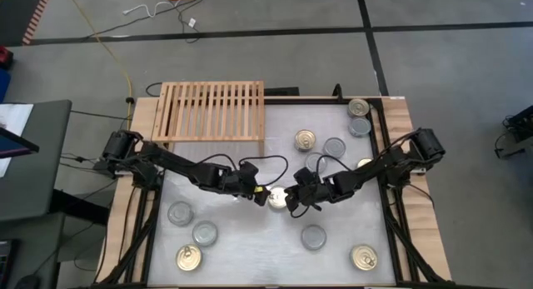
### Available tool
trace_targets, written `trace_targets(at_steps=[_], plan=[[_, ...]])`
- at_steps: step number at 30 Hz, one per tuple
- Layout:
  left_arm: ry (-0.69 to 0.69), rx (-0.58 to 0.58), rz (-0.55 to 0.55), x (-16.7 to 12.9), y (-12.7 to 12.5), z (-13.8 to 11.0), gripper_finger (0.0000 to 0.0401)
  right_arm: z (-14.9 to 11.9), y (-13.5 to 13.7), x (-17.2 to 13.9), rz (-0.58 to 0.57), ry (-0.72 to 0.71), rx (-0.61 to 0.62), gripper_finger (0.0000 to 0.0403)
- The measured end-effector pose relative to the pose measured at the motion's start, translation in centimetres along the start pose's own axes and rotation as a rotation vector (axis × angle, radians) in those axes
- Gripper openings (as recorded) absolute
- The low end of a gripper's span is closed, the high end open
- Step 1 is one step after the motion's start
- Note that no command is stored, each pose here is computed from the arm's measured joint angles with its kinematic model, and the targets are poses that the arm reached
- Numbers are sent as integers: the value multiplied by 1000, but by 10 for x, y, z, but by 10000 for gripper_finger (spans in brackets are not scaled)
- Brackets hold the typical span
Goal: Stack canned seafood by type on shelf
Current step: Put the blue tuna can on the shelf
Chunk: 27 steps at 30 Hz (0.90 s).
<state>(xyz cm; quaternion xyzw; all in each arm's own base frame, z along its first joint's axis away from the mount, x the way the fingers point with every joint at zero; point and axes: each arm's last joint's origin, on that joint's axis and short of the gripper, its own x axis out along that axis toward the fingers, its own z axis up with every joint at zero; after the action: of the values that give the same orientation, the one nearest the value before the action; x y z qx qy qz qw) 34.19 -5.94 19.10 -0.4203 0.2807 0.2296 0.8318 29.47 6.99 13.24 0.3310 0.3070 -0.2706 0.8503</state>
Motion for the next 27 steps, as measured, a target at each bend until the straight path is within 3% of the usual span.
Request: trace_targets(at_steps=[8,12,21,27], plan=[[16,-160,-33,0,-3,-1,318,3,-1,-4,-3,-11,-3,65],[15,-174,-39,0,-5,-6,318,5,0,-8,3,-17,-17,65],[32,-215,-126,44,-4,-28,318,4,0,-8,-4,-16,-11,65],[28,-246,-158,53,-3,-31,318,0,-1,-10,-23,-4,-5,65]])
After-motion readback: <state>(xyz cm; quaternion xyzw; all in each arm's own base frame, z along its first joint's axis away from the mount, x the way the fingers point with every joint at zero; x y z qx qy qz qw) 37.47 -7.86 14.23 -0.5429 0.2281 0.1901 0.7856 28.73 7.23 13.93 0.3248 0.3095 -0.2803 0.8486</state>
